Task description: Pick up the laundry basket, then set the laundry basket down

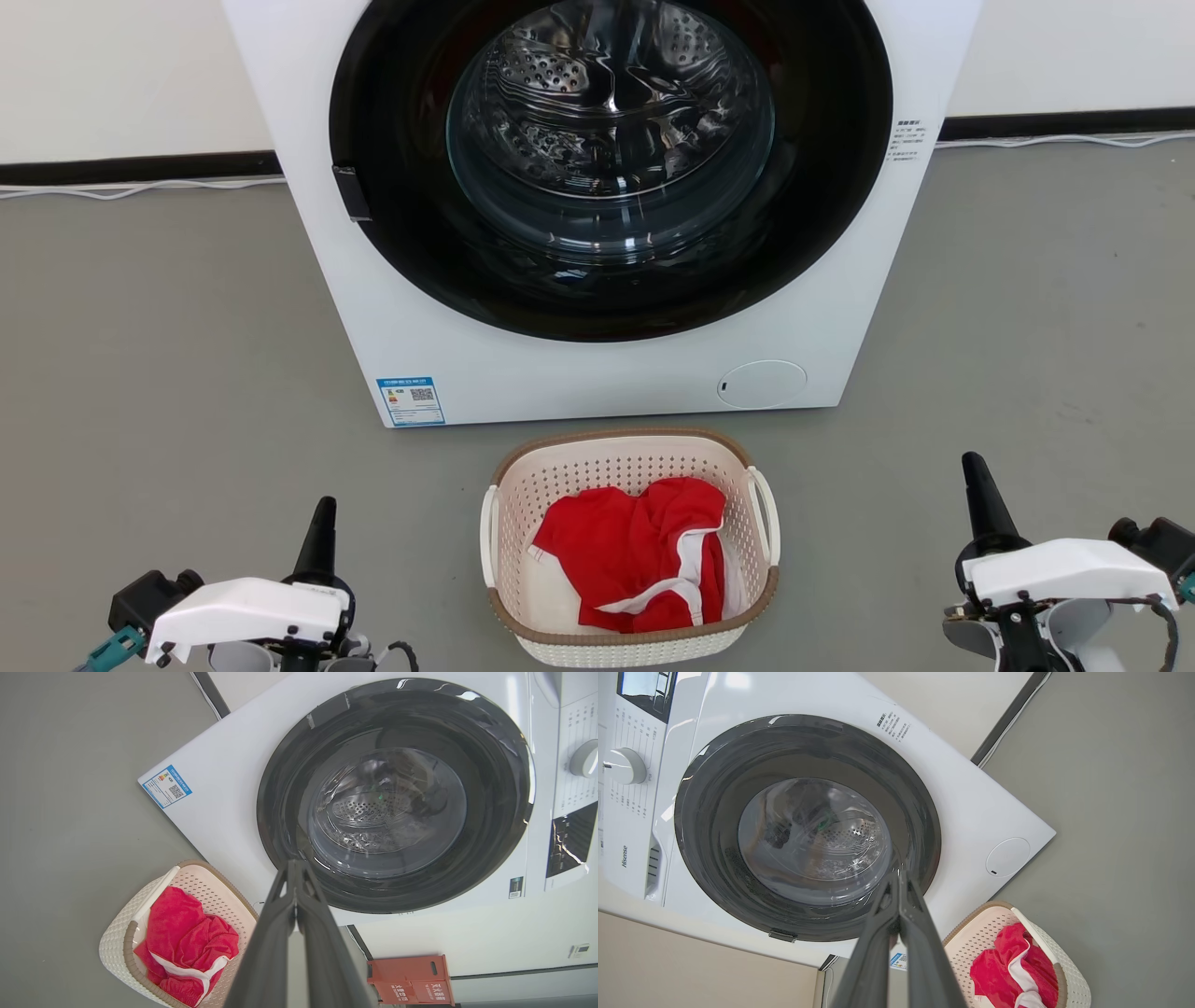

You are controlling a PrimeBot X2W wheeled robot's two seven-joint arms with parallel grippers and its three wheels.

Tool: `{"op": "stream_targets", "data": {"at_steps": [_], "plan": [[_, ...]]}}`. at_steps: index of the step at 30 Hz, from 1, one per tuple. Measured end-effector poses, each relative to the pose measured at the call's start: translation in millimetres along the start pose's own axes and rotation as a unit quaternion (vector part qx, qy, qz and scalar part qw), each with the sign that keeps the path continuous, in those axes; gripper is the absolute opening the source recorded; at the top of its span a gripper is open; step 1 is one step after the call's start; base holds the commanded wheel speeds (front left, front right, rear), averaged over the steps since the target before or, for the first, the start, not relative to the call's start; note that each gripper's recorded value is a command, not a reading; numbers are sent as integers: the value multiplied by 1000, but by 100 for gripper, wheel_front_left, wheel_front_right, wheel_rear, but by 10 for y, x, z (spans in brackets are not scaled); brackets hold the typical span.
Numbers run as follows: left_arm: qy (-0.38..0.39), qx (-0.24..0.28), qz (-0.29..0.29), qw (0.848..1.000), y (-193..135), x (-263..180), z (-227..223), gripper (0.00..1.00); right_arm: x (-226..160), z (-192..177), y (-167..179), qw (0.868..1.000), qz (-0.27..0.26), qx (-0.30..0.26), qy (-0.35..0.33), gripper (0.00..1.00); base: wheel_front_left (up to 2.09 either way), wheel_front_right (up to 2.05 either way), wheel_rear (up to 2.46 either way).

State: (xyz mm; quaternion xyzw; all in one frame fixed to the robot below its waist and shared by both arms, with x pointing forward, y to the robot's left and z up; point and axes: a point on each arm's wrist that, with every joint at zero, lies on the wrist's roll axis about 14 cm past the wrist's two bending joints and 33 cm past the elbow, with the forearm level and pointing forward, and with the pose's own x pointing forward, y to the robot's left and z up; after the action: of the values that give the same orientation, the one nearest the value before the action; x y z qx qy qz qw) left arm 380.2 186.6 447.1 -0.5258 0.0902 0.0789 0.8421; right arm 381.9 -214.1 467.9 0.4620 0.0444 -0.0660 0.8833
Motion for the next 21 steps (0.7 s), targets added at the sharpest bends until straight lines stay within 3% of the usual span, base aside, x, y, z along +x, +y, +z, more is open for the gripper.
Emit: {"op": "stream_targets", "data": {"at_steps": [21], "plan": [[4,-106,-40,994,-174,-10,74,0,-7,30,80,990,15,140,2,0,0,0,0]]}}
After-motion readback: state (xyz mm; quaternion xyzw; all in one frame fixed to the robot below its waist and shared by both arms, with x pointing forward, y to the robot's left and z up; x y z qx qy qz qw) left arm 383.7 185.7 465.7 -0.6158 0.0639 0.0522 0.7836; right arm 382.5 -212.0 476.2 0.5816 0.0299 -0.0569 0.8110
